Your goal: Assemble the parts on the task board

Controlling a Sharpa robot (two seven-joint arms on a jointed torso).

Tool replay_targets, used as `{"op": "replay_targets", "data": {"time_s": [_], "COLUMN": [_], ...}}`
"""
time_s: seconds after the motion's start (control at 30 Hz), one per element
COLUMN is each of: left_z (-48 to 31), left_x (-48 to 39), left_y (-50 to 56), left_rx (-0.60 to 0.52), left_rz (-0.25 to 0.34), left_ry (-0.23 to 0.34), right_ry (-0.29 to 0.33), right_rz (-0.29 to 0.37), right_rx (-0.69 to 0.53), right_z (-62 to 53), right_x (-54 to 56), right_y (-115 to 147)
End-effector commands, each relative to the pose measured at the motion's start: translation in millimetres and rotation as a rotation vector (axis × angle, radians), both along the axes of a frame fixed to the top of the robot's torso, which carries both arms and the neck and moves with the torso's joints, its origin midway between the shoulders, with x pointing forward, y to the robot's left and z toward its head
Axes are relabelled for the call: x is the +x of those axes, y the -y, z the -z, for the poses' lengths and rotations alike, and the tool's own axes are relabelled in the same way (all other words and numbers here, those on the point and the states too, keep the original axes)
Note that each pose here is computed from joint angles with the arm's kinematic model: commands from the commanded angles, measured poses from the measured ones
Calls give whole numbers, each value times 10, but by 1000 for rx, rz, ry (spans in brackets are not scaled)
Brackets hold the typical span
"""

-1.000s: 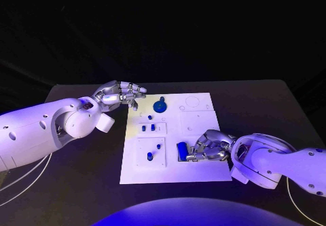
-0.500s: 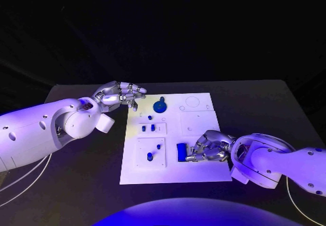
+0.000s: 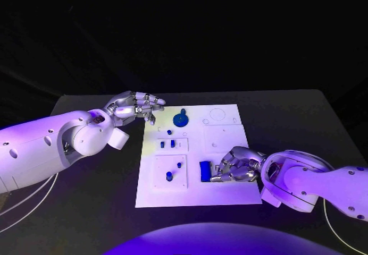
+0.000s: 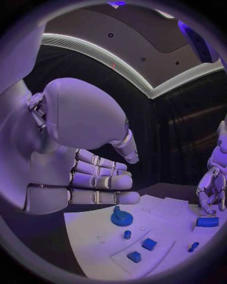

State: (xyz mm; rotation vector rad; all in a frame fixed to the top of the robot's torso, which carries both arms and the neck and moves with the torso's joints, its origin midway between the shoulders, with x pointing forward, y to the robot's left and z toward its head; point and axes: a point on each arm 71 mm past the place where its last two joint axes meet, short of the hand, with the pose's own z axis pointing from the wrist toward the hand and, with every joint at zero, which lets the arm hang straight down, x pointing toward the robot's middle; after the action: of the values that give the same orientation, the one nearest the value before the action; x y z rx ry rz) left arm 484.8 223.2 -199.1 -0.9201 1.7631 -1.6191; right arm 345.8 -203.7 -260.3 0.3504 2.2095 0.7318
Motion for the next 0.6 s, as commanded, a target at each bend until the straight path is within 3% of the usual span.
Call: {"op": "replay_targets", "data": {"time_s": [0.03,0.17,0.43,0.6], "left_z": [-11,-13,-18,-23], "left_x": [-7,-3,-2,-8], "left_y": [24,26,47,69], "left_rx": [-11,-13,-26,-32], "left_rz": [16,12,10,13], "left_ry": [5,10,23,28], "right_ry": [36,79,226,269], "right_rz": [2,43,112,138], "right_rx": [9,50,31,-41], "right_z": [-23,-97,-441,-503], "right_x": [9,38,219,258], "right_y": [12,89,480,733]}}
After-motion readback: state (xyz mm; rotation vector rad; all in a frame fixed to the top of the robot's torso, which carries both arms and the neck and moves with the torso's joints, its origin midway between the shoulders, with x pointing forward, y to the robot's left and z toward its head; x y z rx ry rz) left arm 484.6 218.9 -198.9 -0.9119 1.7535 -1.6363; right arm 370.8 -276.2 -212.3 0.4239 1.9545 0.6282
